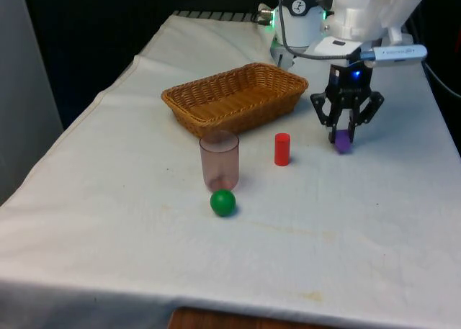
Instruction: Pick up the triangular block and place it into the basket.
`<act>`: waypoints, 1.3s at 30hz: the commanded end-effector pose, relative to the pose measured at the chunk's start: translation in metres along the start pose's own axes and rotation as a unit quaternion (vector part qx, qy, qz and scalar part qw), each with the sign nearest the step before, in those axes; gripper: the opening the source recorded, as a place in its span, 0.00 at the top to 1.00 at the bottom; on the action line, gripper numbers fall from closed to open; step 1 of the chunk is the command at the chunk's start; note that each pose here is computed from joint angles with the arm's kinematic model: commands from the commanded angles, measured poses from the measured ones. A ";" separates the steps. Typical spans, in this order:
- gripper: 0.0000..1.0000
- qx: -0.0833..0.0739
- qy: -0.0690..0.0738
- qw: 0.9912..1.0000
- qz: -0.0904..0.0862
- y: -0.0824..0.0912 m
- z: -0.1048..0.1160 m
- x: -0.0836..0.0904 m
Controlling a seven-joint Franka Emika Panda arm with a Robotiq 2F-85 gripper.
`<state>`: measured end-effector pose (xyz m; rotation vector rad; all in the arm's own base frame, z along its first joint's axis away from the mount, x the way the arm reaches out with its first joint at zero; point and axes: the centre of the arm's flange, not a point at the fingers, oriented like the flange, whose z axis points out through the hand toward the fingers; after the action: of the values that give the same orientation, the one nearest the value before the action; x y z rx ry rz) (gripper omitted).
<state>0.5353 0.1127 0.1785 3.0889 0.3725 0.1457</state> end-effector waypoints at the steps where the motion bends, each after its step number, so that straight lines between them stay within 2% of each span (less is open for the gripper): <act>1: 0.67 0.002 -0.002 1.000 0.000 -0.001 -0.011 -0.002; 2: 0.67 0.002 -0.002 1.000 -0.001 -0.001 -0.014 -0.002; 3: 0.67 0.001 -0.001 1.000 -0.001 0.000 -0.008 0.000; 5: 0.67 0.002 -0.004 1.000 -0.002 -0.001 -0.024 -0.003; 10: 0.67 0.003 -0.007 1.000 -0.005 -0.001 -0.046 -0.004; 11: 0.67 0.002 -0.006 1.000 -0.003 0.000 -0.043 -0.003; 19: 0.67 0.004 -0.014 1.000 -0.007 -0.001 -0.077 -0.006; 20: 0.67 0.003 -0.012 1.000 -0.006 -0.001 -0.073 -0.005; 27: 0.67 0.005 -0.020 1.000 -0.009 -0.001 -0.104 -0.010; 29: 0.67 0.004 -0.023 1.000 -0.009 -0.001 -0.109 -0.011; 30: 0.67 0.004 -0.020 1.000 -0.007 -0.001 -0.103 -0.008; 36: 0.67 0.000 -0.029 0.999 -0.012 0.001 -0.126 -0.020; 38: 0.67 0.003 -0.029 1.000 -0.011 0.000 -0.126 -0.019; 39: 0.67 -0.002 -0.030 0.999 -0.013 0.002 -0.131 -0.023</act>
<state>0.5027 0.1092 0.3046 3.0841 0.4065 0.0533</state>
